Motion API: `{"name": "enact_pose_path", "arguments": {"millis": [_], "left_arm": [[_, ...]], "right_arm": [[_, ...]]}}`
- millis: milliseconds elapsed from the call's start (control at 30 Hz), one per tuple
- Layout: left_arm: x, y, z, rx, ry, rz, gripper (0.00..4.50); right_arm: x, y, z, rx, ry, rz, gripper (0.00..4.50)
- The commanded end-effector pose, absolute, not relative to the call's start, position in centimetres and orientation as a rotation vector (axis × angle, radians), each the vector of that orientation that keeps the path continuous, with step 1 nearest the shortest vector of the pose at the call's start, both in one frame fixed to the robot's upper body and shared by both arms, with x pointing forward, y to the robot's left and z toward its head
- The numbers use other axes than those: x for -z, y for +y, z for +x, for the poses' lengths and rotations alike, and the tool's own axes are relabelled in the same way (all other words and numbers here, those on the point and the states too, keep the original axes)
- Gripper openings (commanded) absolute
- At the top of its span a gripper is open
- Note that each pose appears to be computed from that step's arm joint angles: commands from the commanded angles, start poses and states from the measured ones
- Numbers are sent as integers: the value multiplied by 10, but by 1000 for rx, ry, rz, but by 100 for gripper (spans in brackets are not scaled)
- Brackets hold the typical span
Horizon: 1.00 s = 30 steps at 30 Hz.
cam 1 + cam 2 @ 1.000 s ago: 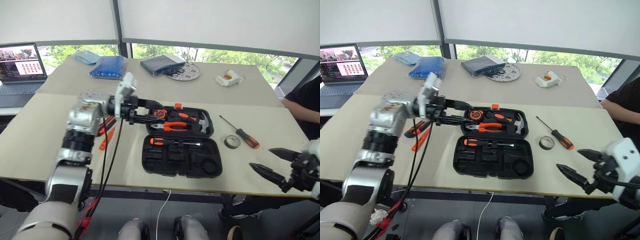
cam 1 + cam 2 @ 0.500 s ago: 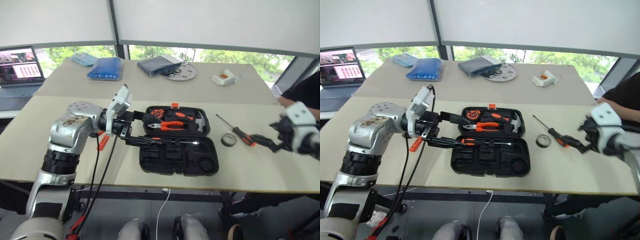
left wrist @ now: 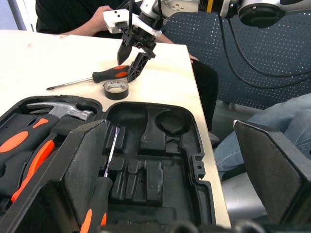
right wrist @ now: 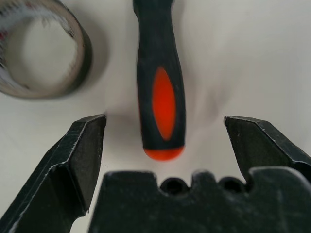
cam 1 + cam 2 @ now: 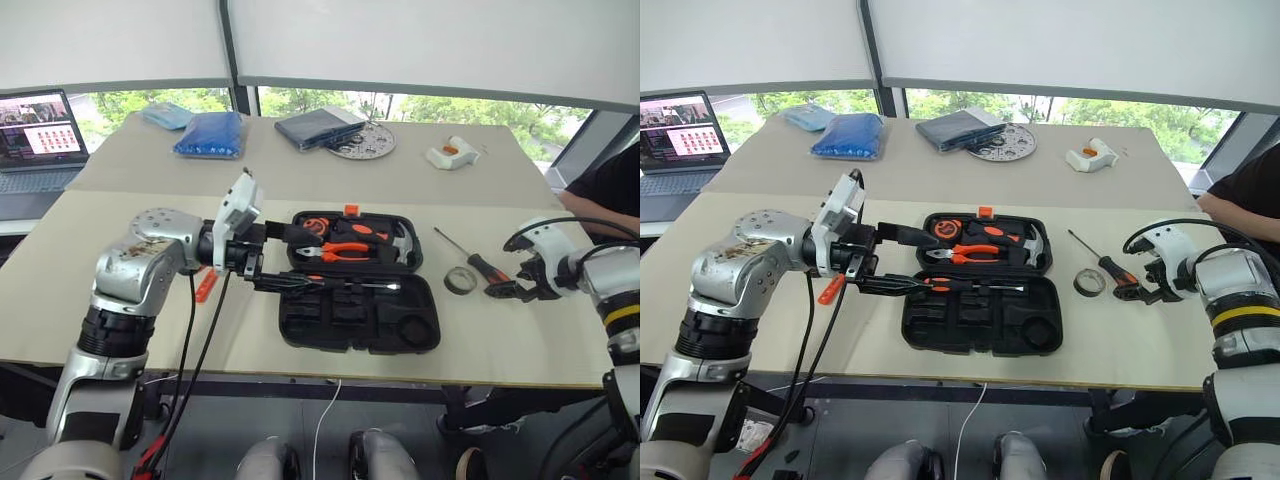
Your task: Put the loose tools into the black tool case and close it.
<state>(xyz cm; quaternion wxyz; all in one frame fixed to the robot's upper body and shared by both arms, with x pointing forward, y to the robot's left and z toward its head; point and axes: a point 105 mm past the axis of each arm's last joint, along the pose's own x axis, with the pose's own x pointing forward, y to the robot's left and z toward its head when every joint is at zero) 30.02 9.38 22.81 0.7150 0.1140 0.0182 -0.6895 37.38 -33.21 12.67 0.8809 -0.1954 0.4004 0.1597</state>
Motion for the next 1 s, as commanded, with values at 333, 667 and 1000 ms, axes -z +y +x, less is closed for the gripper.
{"name": "enact_pose_path", "arguments": {"millis": [333, 667, 1000], "left_arm": [[-226, 117, 306, 1458, 53, 311, 450], [-212, 152, 302, 1434, 183, 365, 450], [-217, 145, 300, 1450, 165, 391, 450]], "right_arm": [[-169, -342, 388, -307, 622, -456, 95], [-206, -171, 338, -1019, 368, -668, 95], [-167, -154, 330, -1099, 427, -946, 95]]}}
